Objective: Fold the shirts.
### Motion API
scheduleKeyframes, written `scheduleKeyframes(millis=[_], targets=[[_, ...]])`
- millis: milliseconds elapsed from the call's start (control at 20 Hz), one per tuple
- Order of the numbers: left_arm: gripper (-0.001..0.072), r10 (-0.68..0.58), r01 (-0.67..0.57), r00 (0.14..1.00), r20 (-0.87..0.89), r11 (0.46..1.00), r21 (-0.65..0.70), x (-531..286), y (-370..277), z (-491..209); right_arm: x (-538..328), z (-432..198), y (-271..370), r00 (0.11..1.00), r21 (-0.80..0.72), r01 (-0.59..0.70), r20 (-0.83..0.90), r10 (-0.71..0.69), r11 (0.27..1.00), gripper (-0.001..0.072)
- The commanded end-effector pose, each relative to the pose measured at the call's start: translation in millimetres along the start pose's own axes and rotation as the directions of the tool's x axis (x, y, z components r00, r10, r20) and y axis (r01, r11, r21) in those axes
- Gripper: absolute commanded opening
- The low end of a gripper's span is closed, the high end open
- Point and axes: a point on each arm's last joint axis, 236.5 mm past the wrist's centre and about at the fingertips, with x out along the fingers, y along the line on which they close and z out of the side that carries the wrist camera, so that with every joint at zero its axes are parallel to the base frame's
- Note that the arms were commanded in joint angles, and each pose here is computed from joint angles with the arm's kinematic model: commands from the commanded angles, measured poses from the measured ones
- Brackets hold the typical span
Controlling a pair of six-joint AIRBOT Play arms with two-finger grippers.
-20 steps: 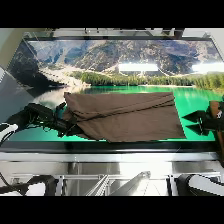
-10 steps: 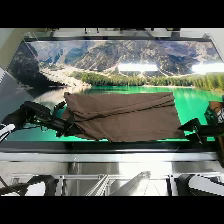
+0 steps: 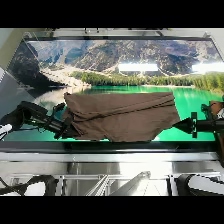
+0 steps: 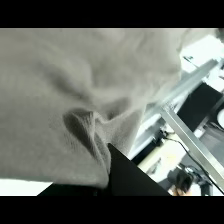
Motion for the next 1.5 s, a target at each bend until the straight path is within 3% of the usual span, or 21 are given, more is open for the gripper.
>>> scheduleKeyframes(millis=[0,250,550,750,900,1050,1250,1450], targets=[[0.0023,-0.082,0.081,0.996,-0.022,0.995,-0.050,-23,2,-13,-31,12,16,0.991,0.009,-0.075,0.110,0.073,0.997,0.0019],[0.0023,-0.164,0.170,0.985,0.052,0.978,-0.118,-57,8,-15,-90,29,5,0.939,0.061,-0.108,0.334,0.082,0.992,0.0019],[0.0022,-0.156,0.159,0.987,0.031,0.981,-0.109,-57,6,-20,-84,22,4,0.953,0.056,-0.083,0.298,0.062,0.995,0.0018],[0.0023,-0.213,0.217,0.976,0.047,0.972,-0.091,-62,-9,-16,-83,30,21,0.935,0.046,-0.120,0.341,0.097,0.992,0.0019],[0.0022,-0.157,0.161,0.984,0.080,0.985,-0.055,-75,-19,3,-71,57,60,0.896,-0.077,-0.175,0.402,0.191,0.982,0.0019],[0.0022,-0.099,0.093,0.990,0.102,0.994,0.062,-95,-41,37,-54,102,76,0.842,-0.131,-0.155,0.501,0.200,0.979,0.0018],[0.0022,-0.066,0.056,0.994,0.091,0.993,0.107,-96,-46,88,-16,138,53,0.866,-0.126,-0.072,0.484,0.124,0.989,0.0018],[0.0005,-0.025,0.024,0.999,0.045,0.999,0.044,-87,-16,120,10,151,11,0.888,-0.077,-0.030,0.456,0.062,0.997,0.0018]])
